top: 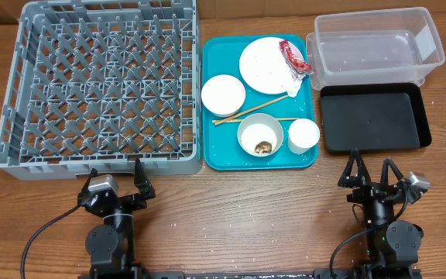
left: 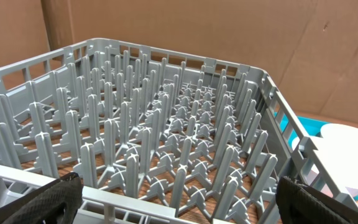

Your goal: Sort waste into correct bins and load items into the dishwasher

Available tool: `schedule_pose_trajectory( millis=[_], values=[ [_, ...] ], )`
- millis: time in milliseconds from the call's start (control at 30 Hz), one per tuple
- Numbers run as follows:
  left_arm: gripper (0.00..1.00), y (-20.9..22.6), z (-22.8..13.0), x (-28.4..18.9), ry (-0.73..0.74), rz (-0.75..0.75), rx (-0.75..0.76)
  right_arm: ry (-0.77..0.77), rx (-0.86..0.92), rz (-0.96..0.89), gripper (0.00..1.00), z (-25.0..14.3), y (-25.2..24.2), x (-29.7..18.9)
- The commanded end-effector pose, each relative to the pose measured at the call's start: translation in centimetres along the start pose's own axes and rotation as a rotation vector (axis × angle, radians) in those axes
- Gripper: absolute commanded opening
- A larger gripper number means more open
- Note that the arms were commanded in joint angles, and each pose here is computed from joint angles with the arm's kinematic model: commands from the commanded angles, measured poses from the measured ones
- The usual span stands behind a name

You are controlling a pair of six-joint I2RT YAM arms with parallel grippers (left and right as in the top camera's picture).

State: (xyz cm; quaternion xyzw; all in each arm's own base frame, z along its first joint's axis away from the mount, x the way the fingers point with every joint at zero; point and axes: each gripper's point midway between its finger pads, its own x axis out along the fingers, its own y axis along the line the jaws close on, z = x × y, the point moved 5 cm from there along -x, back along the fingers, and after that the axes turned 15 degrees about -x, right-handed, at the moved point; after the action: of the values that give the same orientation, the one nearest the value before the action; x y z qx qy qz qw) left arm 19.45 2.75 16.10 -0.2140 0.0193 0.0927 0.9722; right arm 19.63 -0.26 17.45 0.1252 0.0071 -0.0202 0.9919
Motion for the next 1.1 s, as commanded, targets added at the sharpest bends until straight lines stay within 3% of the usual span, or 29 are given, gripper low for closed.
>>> schedule_pose_trajectory(
  millis=[0,800,1067],
  values=[
    [1.0,0.0,0.0,0.0,-0.006,-0.005,0.025,-0.005,-0.007,-0.004,1.0,-0.2,-0.1,0.0],
    [1.0,0.0,0.0,0.0,-0.007,-0.005,0.025,-0.009,0.007,0.0,1.0,-0.1,0.0,0.0],
    [1.0,0.0,0.0,0.0,-0.007,-0.005,0.025,0.028,-0.06,0.134,1.0,-0.6,1.6,-0.1]
  ],
)
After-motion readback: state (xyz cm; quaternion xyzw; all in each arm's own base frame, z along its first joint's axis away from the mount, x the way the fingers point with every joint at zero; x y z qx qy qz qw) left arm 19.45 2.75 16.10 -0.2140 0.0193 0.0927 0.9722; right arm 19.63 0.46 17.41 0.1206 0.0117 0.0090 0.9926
